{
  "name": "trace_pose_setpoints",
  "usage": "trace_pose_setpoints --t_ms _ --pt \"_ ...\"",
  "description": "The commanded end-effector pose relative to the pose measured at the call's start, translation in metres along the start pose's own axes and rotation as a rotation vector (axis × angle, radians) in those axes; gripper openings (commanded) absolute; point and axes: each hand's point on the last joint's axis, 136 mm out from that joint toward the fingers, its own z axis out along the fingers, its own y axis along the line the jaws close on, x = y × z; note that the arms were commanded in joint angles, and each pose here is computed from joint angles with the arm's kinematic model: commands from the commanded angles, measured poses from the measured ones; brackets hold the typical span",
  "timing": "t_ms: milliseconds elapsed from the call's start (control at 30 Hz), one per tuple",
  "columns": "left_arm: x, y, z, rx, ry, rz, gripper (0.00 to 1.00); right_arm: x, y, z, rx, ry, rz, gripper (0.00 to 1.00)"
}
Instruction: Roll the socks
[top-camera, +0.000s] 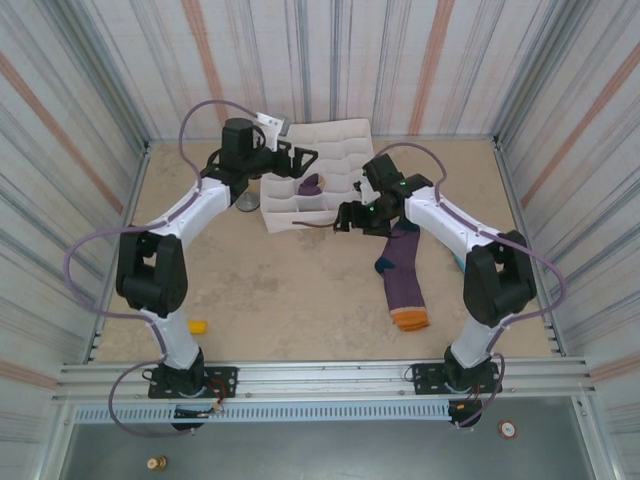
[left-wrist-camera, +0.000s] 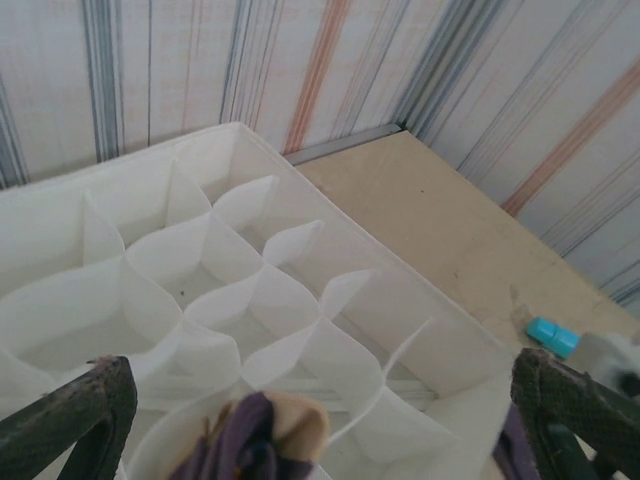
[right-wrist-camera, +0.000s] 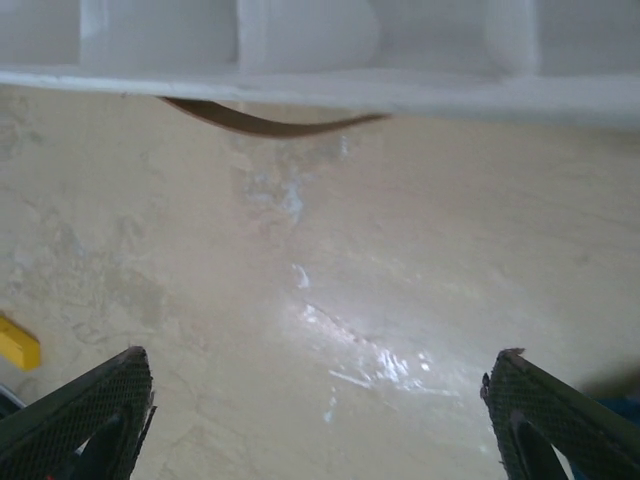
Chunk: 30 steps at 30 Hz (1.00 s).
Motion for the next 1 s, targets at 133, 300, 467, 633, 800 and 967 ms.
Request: trace_pose_setpoints --t_ms 133,300,467,633,800,967 --pt "0.039 -0.013 -0.039 -0.156 0.163 -0.293 0.99 -0.022 0.038 0.040 -0.104 0.042 0.089 0.95" --pt "0.055 -0.028 -0.073 -0.199 0.179 -0.329 0.99 -0.043 0.057 0.060 -0.209 0.024 0.175 0.99" --pt "0.080 -0.042 -0.099 -0.214 0.215 -0.355 0.99 -0.073 0.059 0.073 -0.259 0.006 0.223 0.99" --pt "0.097 -0.052 -0.119 -0.232 0.215 -0.368 0.99 -0.096 0.064 0.082 -0.293 -0.004 0.243 0.99" --pt "0.109 -0.072 -0.124 -0.220 0.228 -0.369 0.99 -0.089 0.068 0.064 -0.318 -0.005 0.223 0.99" --pt "0.132 -0.107 -0.111 -0.164 0.235 -0.399 0.99 -0.074 0.047 0.013 -0.255 -0.099 0.196 0.99"
